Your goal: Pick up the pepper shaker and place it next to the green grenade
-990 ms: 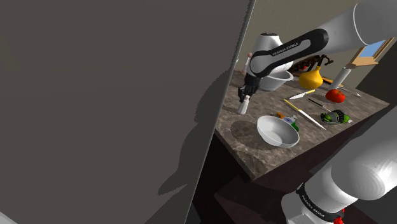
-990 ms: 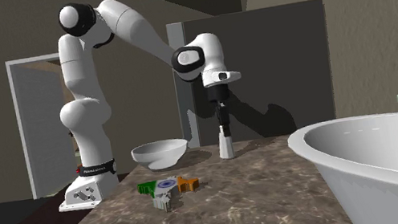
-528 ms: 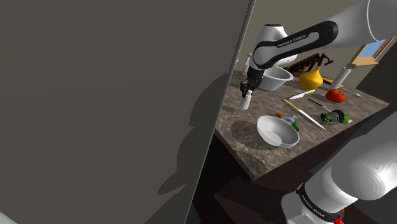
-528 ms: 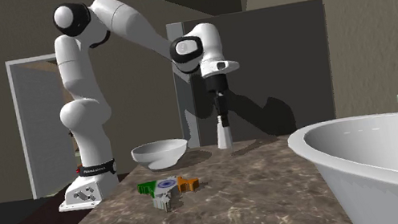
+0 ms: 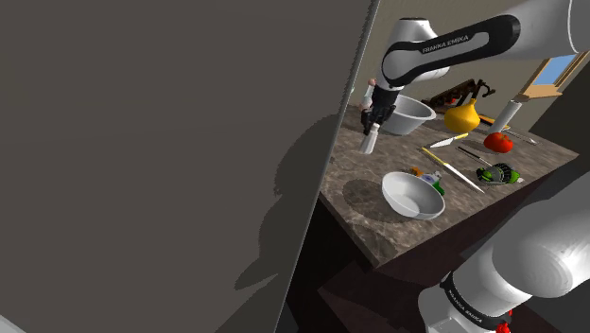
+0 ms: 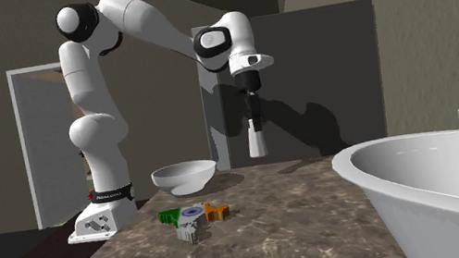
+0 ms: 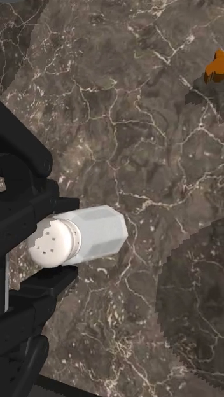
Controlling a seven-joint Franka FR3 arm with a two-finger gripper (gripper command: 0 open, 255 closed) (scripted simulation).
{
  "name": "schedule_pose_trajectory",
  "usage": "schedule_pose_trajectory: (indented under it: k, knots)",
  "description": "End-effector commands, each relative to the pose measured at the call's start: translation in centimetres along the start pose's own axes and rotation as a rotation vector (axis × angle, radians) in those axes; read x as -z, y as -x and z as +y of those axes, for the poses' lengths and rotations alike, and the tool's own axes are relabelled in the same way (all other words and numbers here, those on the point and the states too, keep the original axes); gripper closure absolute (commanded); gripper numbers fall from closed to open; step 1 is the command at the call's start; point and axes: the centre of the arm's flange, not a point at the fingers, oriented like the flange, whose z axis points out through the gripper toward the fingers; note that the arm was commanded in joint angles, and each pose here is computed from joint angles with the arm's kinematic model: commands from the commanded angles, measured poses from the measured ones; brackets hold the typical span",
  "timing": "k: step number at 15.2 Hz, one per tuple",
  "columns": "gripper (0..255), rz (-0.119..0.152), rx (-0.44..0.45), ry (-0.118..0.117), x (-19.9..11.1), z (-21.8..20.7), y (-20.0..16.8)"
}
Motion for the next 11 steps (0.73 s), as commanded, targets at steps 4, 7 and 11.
schedule_pose_trajectory:
  k: [4,7,11]
  knots:
    - [255,0.0,0.0,0.0,2.6,0.3,-0.2]
    - [255,0.0,0.0,0.0,4.2,0.5,-0.3]
    - [255,0.0,0.0,0.0,6.3,0.7,-0.4]
